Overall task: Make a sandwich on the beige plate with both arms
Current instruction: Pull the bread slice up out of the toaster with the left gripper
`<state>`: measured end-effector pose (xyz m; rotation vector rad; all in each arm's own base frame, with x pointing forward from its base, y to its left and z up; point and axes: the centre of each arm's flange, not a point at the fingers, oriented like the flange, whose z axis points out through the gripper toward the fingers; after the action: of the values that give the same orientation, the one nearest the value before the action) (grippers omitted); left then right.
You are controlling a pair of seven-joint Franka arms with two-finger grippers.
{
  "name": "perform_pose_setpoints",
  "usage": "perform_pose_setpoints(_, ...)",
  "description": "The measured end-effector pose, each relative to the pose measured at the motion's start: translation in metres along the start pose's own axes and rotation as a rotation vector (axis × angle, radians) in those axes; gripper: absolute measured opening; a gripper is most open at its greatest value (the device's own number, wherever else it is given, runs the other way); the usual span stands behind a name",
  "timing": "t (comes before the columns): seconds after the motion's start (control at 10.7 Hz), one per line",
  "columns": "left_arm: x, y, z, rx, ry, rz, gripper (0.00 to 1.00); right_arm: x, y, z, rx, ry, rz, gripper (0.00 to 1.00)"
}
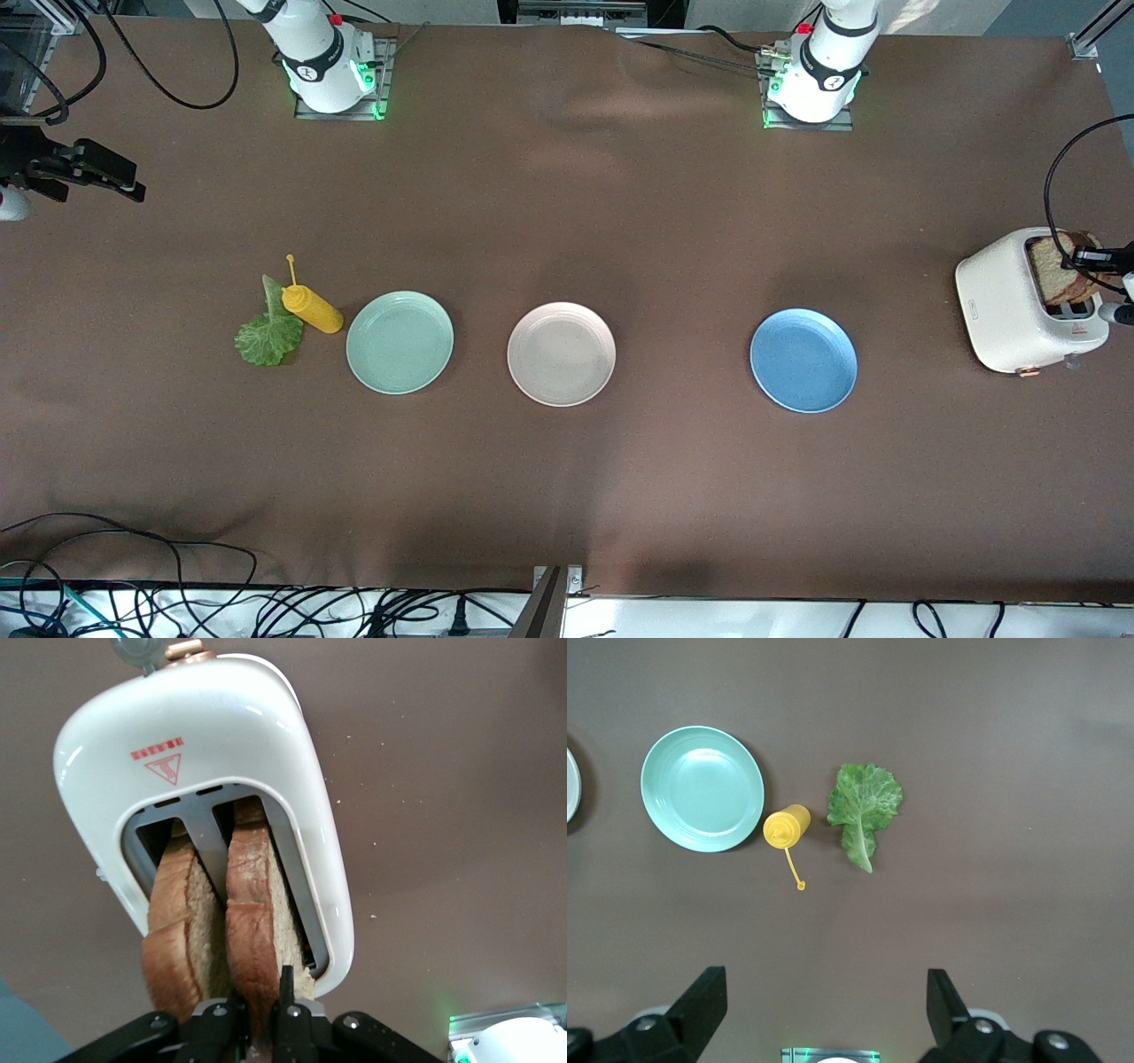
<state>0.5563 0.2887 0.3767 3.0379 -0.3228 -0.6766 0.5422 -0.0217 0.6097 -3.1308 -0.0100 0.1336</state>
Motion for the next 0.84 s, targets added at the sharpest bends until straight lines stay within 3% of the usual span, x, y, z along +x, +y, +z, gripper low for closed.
perform_pose_setpoints(0.38, -0.019, 0.019, -0.062, -0.117, -0.004, 0.02, 0.11, 0.0, 0.0, 0.0, 0.0, 0.0, 0.0, 1.0)
perform_pose_setpoints(0.84, 0.026, 0.124, -0.099, -0.359, 0.078, 0.079, 0.09, 0.0, 0.0, 0.0, 0.0, 0.001, 0.0, 1.0)
